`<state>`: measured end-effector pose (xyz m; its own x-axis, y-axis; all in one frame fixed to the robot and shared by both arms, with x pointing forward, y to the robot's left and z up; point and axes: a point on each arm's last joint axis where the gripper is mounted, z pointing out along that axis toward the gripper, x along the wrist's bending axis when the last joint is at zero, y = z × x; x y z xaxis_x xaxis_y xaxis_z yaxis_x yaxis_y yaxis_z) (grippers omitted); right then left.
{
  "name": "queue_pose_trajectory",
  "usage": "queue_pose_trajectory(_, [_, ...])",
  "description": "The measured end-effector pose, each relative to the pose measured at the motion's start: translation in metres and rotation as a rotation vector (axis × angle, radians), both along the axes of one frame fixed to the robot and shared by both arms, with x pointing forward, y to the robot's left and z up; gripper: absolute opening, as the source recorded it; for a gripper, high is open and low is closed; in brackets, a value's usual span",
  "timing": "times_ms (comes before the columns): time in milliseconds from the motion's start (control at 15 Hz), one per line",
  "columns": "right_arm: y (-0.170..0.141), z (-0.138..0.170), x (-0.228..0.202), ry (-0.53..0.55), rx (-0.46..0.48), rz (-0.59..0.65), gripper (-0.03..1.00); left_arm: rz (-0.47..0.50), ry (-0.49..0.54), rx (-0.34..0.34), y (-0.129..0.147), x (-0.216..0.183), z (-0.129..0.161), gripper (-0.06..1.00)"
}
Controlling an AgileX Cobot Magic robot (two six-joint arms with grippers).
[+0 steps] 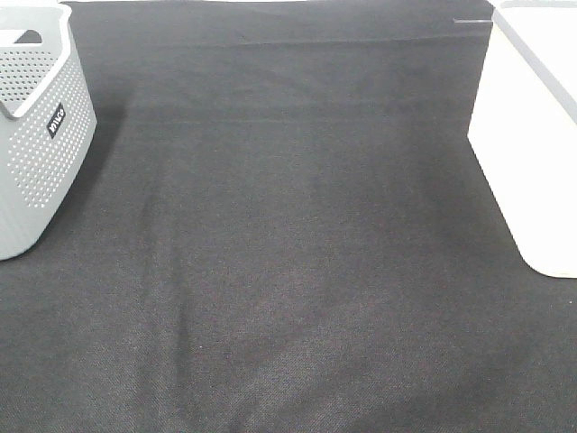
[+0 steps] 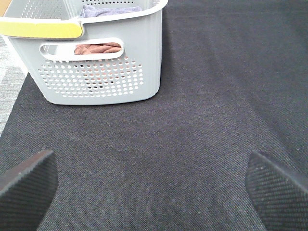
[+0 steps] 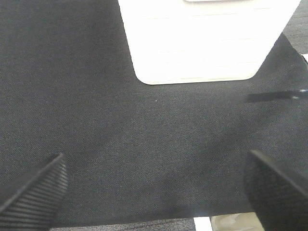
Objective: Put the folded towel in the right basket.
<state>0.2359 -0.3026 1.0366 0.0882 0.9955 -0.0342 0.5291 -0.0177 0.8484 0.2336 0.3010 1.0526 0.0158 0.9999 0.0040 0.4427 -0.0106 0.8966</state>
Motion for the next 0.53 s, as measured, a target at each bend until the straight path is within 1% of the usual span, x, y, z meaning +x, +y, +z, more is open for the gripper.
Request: queue_pose_trajectory(533, [0.0, -0.0003, 0.0001, 0.001, 0.0, 0.0, 0.96, 0.003, 0.0, 0.006, 0.0005, 0.0, 0.0, 0.99])
